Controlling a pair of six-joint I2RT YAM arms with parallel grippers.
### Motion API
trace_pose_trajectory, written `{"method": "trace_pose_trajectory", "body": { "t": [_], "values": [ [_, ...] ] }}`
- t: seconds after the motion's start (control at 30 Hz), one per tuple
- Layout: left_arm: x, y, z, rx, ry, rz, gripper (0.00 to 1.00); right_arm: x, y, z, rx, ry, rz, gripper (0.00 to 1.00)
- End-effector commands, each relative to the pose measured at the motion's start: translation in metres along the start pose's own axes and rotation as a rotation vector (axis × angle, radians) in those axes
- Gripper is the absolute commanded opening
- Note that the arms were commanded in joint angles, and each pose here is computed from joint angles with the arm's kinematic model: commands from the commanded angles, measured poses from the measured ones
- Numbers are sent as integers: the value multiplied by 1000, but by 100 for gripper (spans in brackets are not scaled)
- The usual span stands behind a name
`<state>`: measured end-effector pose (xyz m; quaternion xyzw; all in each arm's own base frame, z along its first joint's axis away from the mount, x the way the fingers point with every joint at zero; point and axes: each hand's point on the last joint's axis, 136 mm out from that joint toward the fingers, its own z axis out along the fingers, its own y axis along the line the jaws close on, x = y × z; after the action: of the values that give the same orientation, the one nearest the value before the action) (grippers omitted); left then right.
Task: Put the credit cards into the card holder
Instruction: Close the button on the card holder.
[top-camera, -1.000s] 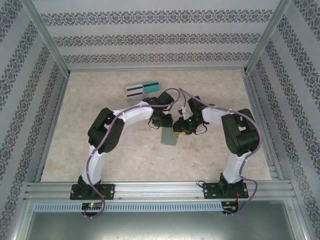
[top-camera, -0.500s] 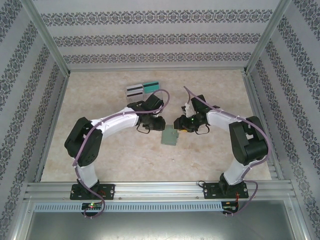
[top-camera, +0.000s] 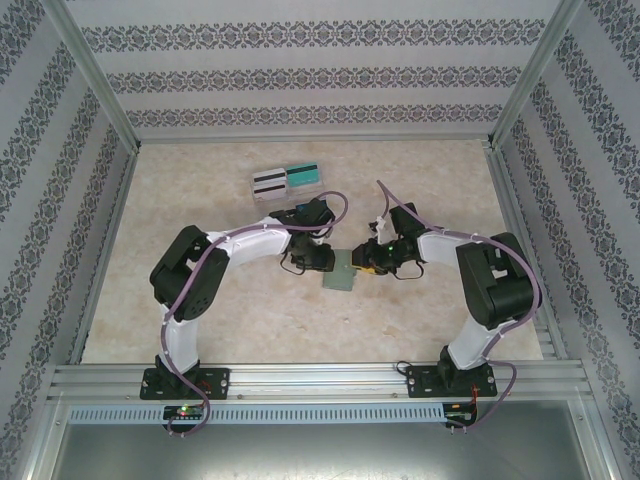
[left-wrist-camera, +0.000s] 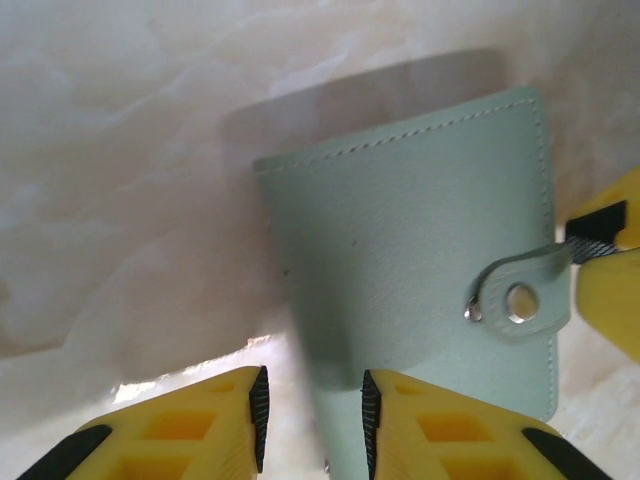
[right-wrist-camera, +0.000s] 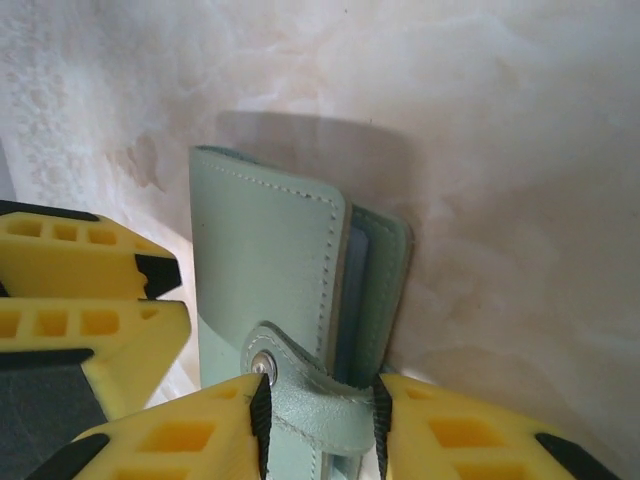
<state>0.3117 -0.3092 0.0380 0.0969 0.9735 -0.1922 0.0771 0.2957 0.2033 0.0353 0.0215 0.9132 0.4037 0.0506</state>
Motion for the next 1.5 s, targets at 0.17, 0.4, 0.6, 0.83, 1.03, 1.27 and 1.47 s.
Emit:
{"method": "trace_pose_trajectory", "body": {
  "t": [0.17, 0.4, 0.6, 0.83, 1.03, 1.27, 1.47],
  "values": [
    [0, -15, 13, 34, 19, 16, 32, 3, 7, 9, -49, 18, 1, 32],
    [0, -18, 16, 35, 17, 20, 31, 8, 7, 14, -11, 40, -33, 32],
    [-1, -18, 16, 32, 16, 18, 31, 13, 3, 15, 39, 53, -50, 32],
    [1, -23, 18, 45, 17, 20, 31, 15, -1, 22, 84, 62, -72, 32],
    [3, -27, 21, 54, 18, 19, 31, 15, 8, 30, 81, 66, -90, 32],
    [4, -32, 27, 68, 14, 11, 30, 23, 17, 35, 60, 104, -103, 32],
    [4, -29, 29, 57, 9, 0, 29, 36, 14, 32, 70, 142, -124, 32]
  ]
}}
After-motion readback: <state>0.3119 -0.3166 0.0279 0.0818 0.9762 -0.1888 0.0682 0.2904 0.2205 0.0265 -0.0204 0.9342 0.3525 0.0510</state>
